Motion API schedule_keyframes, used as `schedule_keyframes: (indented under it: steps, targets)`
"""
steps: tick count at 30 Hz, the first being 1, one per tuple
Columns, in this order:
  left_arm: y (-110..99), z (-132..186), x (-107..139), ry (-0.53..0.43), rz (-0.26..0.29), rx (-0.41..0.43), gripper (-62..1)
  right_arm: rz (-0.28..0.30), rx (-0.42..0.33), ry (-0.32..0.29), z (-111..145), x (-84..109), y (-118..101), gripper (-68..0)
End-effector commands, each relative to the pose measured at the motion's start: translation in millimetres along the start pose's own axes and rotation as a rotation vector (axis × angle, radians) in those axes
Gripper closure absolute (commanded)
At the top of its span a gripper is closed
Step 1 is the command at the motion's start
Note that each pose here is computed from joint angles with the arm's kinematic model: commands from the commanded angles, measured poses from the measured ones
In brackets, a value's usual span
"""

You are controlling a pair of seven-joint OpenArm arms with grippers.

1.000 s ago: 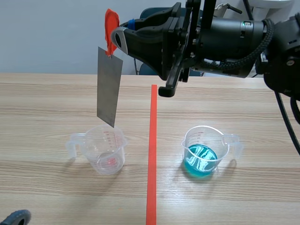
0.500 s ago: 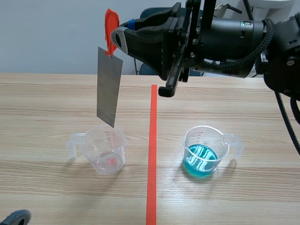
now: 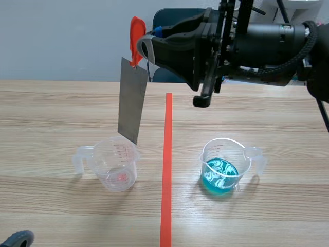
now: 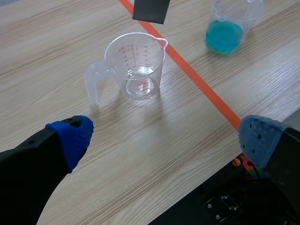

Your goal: Do the redox reaction experiment

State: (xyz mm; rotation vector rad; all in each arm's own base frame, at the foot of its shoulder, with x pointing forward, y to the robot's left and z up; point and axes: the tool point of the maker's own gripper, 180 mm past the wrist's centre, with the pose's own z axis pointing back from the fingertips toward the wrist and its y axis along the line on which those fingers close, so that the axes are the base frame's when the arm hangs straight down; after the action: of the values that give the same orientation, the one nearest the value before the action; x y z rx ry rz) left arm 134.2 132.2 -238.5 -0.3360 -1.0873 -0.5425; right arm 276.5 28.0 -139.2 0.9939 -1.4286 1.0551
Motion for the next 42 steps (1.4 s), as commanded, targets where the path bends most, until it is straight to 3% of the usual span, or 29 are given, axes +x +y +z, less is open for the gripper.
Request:
schedule_keyframes:
  steps: [1,7,14,27,30,42]
  targets:
    - [-2,0,5,-0.021,0.012,-0.001,-62.3,0.036,0.002,-0.029,4,17.9,-5,-0.9]
    - [-2,0,5,-0.021,0.012,-0.001,-62.3,0.043,0.0,0.01,23,23.4,-4,-0.9]
    - [-2,0,5,-0.021,0.012,-0.001,-62.3,0.037,0.057,0.072,52,30.7,8,-0.9]
    - [-2,0,5,-0.022,0.012,-0.001,-62.3,0.06,0.032,0.257,101,22.4,-2,-0.8]
    - [-2,0,5,-0.022,0.012,-0.001,-62.3,0.051,0.054,0.283,107,20.9,2,-0.8]
    - [-2,0,5,-0.022,0.012,-0.001,-62.3,0.076,0.009,0.345,131,26.1,-8,-0.8]
